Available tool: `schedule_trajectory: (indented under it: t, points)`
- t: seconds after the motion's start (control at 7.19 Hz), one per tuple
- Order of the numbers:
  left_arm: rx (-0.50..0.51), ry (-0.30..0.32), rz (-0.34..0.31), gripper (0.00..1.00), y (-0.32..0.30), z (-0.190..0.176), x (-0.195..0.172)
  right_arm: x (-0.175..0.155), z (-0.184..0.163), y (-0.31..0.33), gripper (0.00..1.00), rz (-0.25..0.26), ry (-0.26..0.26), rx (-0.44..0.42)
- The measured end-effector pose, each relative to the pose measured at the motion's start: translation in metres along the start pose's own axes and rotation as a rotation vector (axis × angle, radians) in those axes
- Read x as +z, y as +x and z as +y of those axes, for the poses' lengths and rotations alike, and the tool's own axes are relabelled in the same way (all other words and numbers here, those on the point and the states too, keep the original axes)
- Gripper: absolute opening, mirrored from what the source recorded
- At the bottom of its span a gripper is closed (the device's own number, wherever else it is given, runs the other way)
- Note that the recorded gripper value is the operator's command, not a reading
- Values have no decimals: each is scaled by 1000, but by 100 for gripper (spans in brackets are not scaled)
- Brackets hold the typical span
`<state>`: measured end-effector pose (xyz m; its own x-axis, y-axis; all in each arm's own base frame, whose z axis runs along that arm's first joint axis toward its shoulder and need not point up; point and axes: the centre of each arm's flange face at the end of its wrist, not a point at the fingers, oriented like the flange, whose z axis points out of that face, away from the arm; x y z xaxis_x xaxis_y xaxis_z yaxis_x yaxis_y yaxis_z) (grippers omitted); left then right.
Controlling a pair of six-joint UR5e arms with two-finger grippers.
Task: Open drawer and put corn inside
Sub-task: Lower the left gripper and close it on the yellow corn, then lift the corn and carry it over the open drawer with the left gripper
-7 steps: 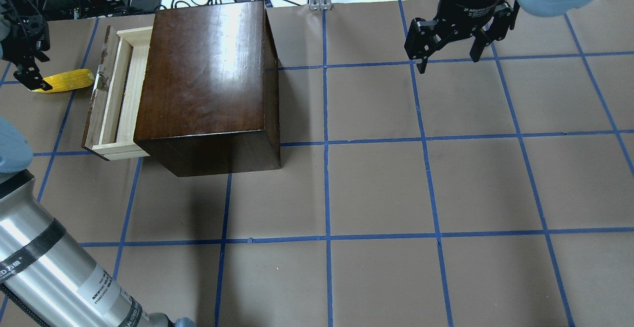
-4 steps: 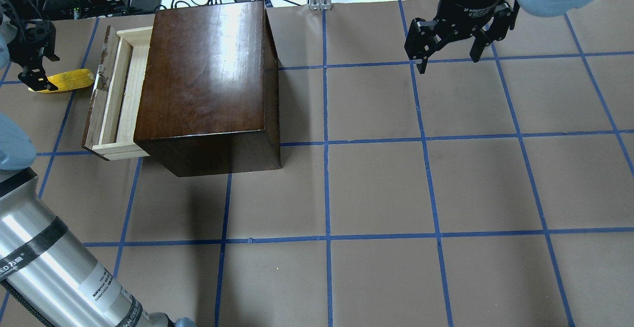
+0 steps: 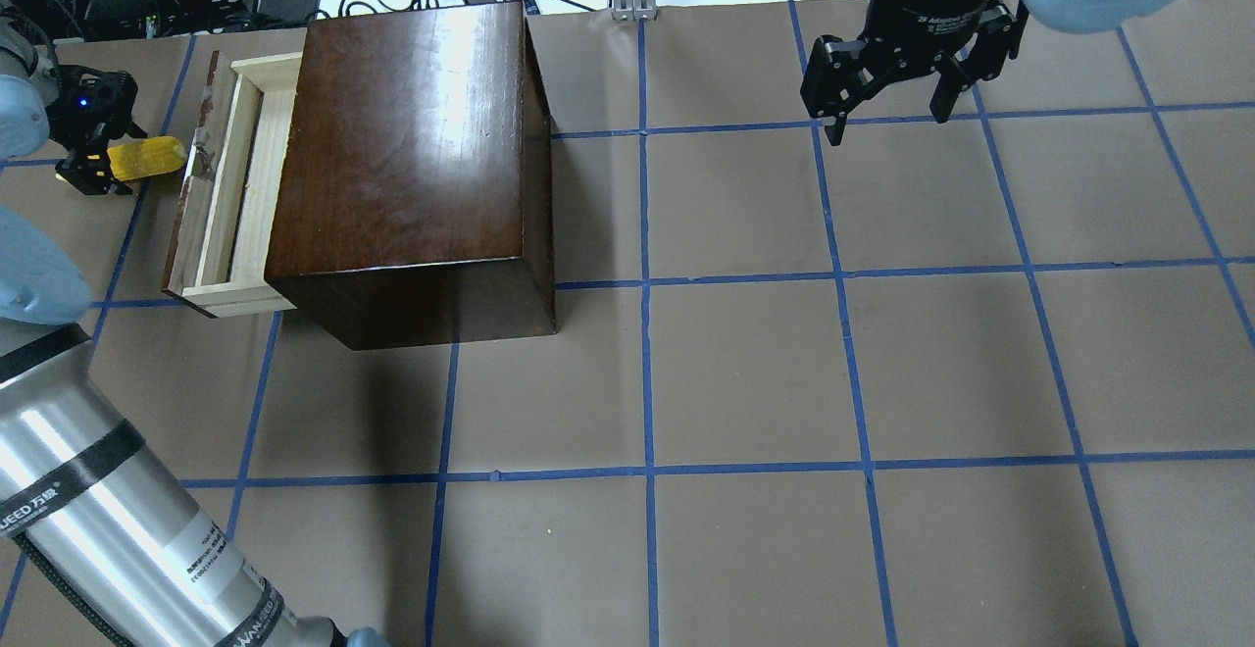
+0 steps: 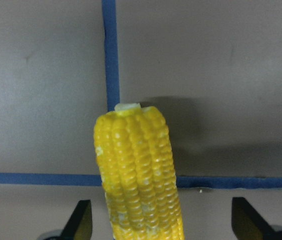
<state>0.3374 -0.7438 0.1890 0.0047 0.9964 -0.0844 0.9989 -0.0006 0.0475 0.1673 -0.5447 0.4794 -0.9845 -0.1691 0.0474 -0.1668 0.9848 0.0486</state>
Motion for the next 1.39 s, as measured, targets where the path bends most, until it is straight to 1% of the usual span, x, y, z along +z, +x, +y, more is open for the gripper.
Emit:
schedule_trajectory:
  t: [0.14, 0.28, 0.42, 0.56, 0.7, 1.11, 1.25, 1.39]
  points:
    - [-8, 5, 7, 87, 0, 0, 7, 0, 0, 0, 100, 0, 0, 0]
    - [-14, 7, 9, 52, 0, 1, 10, 0, 0, 0, 100, 0, -1, 1]
    - [-17, 6, 7, 20, 0, 1, 9, 0, 0, 0, 100, 0, 0, 1]
    - [-18, 4, 3, 3, -1, 1, 6, 0, 0, 0, 100, 0, 0, 0]
    - [-19, 1, -2, 0, -1, 2, 2, 0, 0, 0, 100, 0, 0, 0]
    - [-34, -6, -18, 0, -2, 1, -21, 0, 0, 0, 100, 0, 0, 1]
    - [-79, 7, -14, 0, 0, -2, -39, 0, 0, 0, 100, 0, 0, 0]
    - [-176, 29, -2, 0, 3, -7, -64, 0, 0, 0, 100, 0, 0, 0]
